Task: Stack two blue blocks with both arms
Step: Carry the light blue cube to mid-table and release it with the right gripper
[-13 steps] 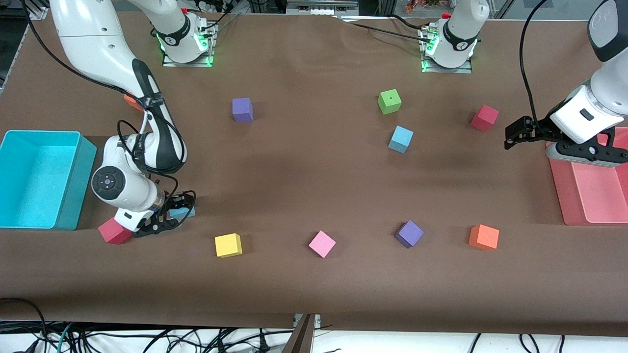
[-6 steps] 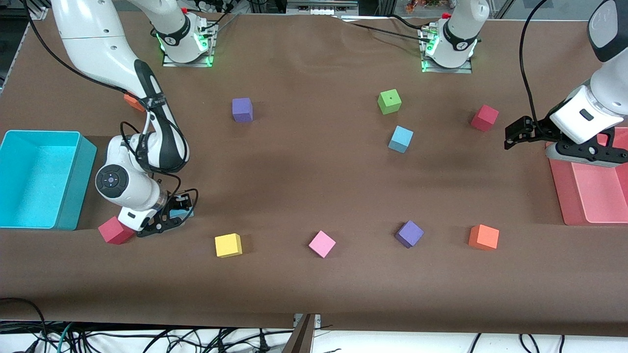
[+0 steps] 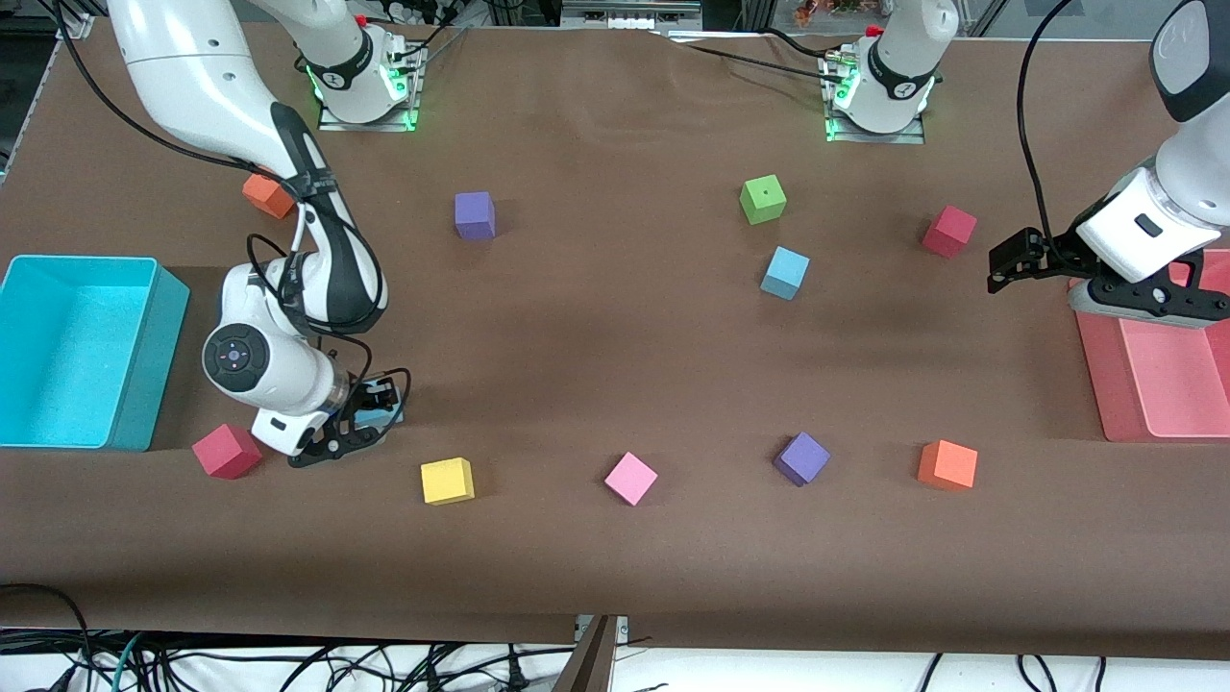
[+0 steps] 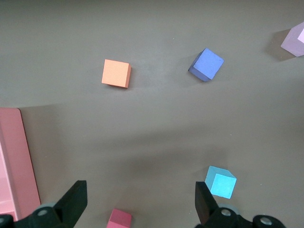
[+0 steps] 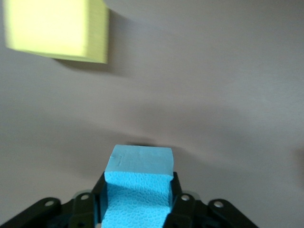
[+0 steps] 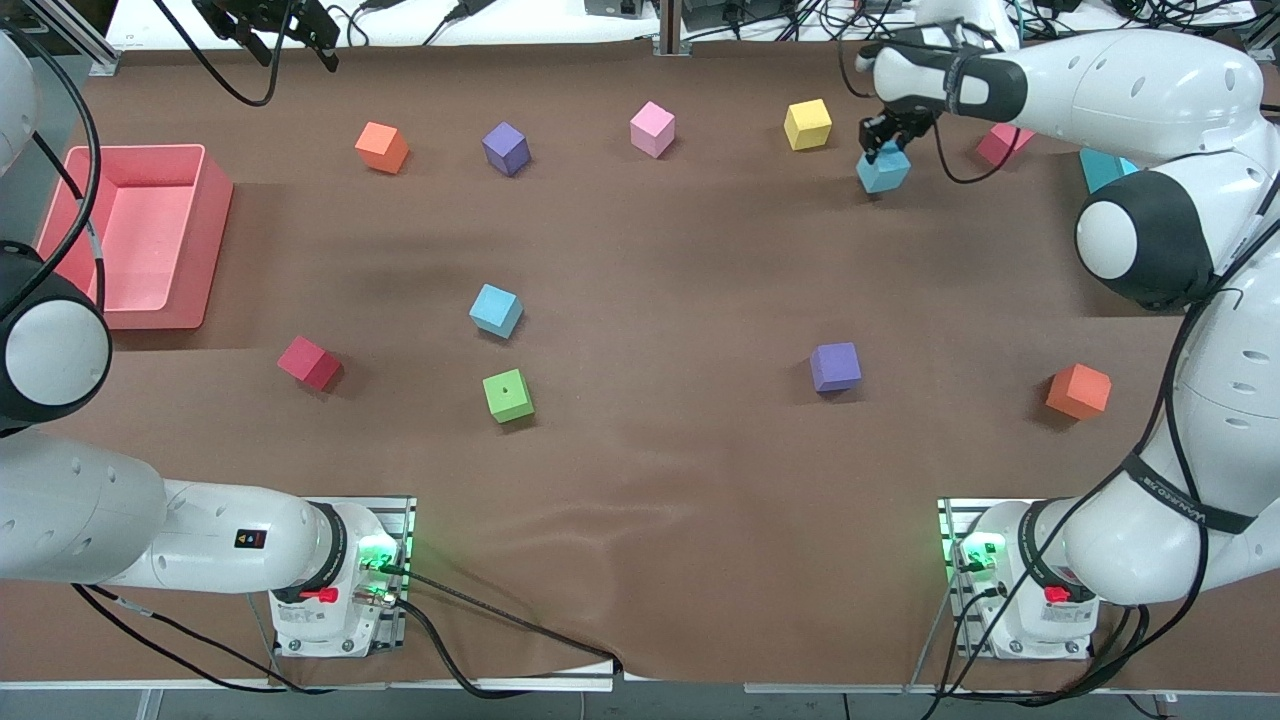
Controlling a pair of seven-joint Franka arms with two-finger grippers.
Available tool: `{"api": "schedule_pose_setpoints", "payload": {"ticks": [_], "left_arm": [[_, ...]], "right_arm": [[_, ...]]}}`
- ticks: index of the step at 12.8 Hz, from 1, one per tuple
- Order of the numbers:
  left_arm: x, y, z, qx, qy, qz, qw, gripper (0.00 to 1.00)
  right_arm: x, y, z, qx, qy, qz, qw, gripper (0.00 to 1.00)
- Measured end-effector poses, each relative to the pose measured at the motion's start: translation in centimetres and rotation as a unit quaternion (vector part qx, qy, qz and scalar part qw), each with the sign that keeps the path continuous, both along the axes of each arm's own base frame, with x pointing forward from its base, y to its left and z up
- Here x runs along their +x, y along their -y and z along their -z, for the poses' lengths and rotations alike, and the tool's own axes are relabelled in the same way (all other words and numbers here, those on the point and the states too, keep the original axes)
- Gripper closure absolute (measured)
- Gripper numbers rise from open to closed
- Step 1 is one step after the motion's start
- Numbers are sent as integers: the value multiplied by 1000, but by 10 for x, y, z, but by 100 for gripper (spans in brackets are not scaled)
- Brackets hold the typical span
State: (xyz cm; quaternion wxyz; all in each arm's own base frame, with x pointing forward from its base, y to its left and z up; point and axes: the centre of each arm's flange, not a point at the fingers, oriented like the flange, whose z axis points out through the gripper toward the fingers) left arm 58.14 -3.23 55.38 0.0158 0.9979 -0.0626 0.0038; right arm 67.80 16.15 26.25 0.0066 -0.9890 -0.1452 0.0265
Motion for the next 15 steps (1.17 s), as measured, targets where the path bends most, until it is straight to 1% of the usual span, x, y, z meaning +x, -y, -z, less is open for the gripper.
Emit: {"api": "schedule_pose_setpoints", "payload": {"ticks": [2,3,7,10,12,15], "left_arm": [[0,0,0,0,0,0,1000,0],[0,0,0,0,0,0,1000,0],[0,0,0,0,0,0,1000,0],[0,0,1,0,-1,0,1000,0],[0,2,1,0,-1,2,1000,0],[0,4,1,0,-1,3,1000,0]], "right_arm": [[-5,-44,-22,3,-3,29,1000,52],[-12,-71,-27,2,-4,44,999,52],[-62,-184,-18,-8,-6,102,995,52],[-99,-249,-4,-8,3,149,989,52],[-117,-283,3,-5,8,177,984,52],[-134,-333,14,1,15,206,978,52]]}}
